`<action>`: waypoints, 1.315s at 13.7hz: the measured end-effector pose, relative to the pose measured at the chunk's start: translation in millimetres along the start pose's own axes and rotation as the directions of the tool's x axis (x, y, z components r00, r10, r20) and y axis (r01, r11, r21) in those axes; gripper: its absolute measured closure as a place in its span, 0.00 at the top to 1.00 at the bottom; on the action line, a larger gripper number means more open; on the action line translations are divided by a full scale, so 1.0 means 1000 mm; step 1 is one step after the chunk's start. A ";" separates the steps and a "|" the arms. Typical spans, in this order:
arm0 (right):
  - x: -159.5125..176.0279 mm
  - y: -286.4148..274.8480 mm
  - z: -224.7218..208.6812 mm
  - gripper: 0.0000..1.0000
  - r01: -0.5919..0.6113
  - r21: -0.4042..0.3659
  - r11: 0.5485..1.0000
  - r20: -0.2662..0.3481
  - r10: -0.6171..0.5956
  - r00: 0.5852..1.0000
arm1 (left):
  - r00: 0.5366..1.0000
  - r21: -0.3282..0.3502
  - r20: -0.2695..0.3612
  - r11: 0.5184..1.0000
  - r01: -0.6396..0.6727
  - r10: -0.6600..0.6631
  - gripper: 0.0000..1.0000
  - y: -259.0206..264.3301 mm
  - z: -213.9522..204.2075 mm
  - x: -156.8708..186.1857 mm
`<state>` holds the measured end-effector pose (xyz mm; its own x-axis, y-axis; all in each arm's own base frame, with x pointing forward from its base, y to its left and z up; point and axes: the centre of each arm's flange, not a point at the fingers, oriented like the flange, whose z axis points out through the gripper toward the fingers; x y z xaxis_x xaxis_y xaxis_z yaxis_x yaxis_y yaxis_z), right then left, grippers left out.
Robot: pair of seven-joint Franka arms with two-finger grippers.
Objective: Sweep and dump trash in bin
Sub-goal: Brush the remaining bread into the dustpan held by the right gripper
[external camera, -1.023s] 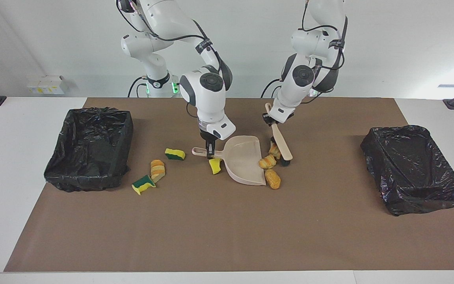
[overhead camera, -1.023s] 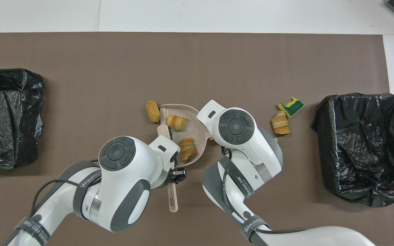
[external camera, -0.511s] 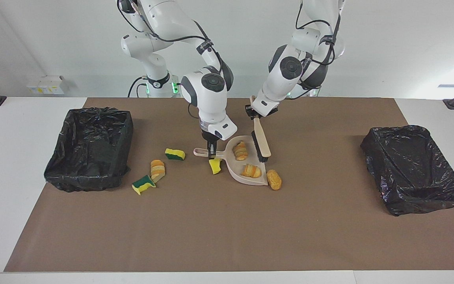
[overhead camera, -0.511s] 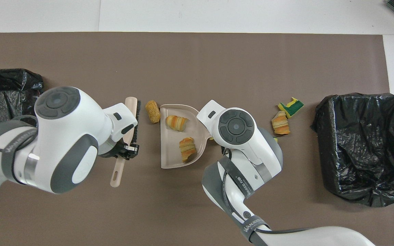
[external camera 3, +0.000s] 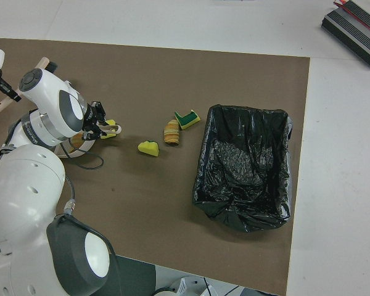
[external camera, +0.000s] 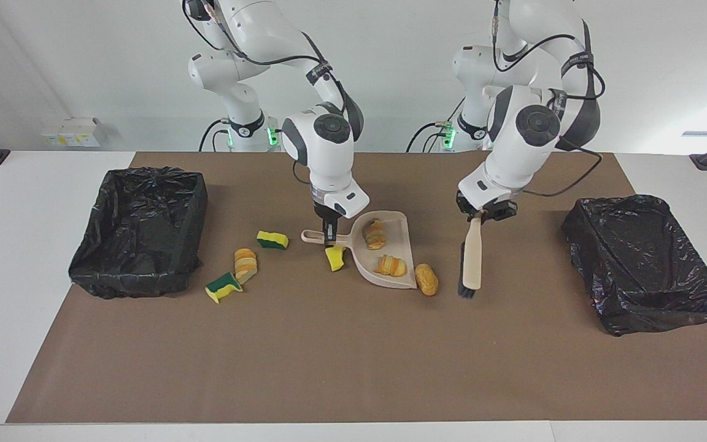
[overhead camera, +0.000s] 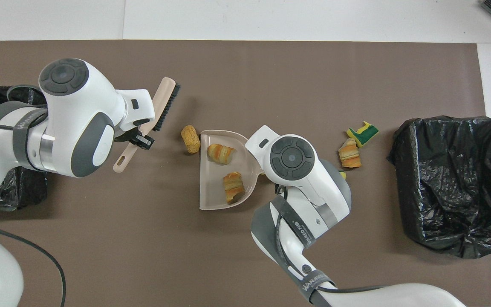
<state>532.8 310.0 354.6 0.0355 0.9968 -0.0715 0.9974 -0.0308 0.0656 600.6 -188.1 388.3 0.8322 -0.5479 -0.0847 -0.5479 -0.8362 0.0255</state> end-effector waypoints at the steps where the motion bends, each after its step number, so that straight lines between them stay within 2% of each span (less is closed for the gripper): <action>1: 0.001 -0.002 0.000 0.31 -0.026 0.008 1.000 0.007 0.026 1.000 | 1.000 -0.008 0.021 1.000 -0.018 0.019 0.26 0.008 0.012 0.000; 5: 0.002 -0.005 0.000 0.31 -0.058 0.026 0.998 0.022 0.058 0.998 | 0.993 -0.037 0.104 0.998 -0.055 0.059 0.26 0.045 0.045 -0.023; 9: 0.002 -0.005 0.000 0.31 -0.059 0.026 0.998 0.023 0.058 0.998 | 0.981 -0.148 0.170 0.982 0.120 -0.095 0.26 0.085 0.044 -0.046; 13: 0.001 -0.005 0.001 0.31 -0.059 0.025 0.998 0.022 0.059 0.998 | 0.967 -0.169 0.219 0.971 0.169 -0.130 0.26 0.140 0.036 -0.049; 15: 0.001 -0.005 0.000 0.31 -0.060 0.025 0.998 0.021 0.059 0.998 | 0.965 -0.178 0.226 0.968 0.176 -0.133 0.26 0.139 0.024 -0.054; 18: 0.001 -0.005 -0.001 0.31 -0.061 0.024 0.998 0.021 0.060 0.998 | 0.971 -0.184 0.174 0.964 0.194 -0.162 0.26 0.127 -0.025 -0.068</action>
<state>528.1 311.0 354.8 0.0969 0.9914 -0.0879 0.9946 -0.0931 0.0462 476.8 -257.5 422.3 0.8823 -0.3923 -0.2602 -0.3511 -0.9165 0.1916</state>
